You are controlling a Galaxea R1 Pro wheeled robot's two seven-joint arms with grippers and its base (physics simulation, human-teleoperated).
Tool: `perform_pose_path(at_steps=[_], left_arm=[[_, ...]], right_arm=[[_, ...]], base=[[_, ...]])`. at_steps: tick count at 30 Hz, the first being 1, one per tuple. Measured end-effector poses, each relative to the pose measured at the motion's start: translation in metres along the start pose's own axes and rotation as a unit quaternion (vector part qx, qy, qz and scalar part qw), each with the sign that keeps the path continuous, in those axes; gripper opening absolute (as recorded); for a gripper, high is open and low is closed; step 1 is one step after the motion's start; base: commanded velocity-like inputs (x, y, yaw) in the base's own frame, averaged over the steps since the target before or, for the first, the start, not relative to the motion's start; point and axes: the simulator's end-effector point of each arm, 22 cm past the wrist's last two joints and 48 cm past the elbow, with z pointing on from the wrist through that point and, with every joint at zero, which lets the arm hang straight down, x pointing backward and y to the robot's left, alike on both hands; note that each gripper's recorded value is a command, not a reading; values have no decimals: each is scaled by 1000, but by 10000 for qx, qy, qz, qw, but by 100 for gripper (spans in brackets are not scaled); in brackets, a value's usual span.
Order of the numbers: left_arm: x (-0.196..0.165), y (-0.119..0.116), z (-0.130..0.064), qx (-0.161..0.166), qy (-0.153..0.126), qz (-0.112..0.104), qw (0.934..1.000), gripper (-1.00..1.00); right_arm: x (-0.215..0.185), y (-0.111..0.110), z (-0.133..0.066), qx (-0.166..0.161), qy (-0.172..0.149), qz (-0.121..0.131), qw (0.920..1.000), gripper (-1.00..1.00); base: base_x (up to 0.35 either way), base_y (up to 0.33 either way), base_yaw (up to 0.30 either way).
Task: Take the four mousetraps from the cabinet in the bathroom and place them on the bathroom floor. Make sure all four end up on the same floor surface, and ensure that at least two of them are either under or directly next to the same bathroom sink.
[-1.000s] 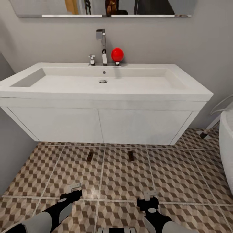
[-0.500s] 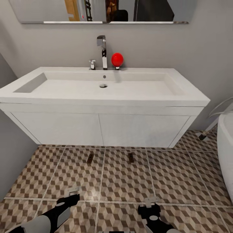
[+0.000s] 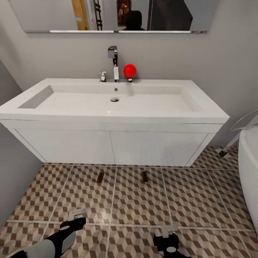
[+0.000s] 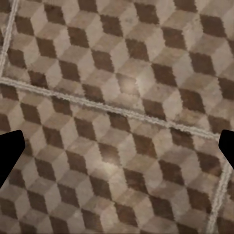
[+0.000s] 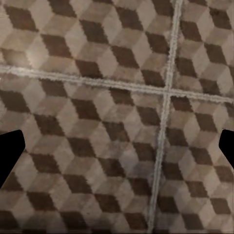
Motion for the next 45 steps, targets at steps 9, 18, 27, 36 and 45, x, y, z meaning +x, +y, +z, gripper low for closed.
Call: perform_pose_path(at_steps=[9,18,27,36,45], left_arm=[[-7,4,-16,-22,33,9,10000,100],[-5,3,-33,3,111,21,9999,100],[11,3,-52,24,273,47,9996,100],[37,15,-72,-37,498,100,9987,100],[46,21,-91,-61,608,115,9981,100]], right_arm=[[22,3,-22,-52,232,-35,9997,100],[22,0,-39,-54,298,-48,9995,100],[34,0,-60,-88,479,-79,9988,100],[53,0,-82,-119,674,-112,9976,100],[69,1,-105,-194,860,-139,9960,100]], base=[[0,0,0],[0,0,0],[0,0,0],[0,0,0],[0,0,0]])
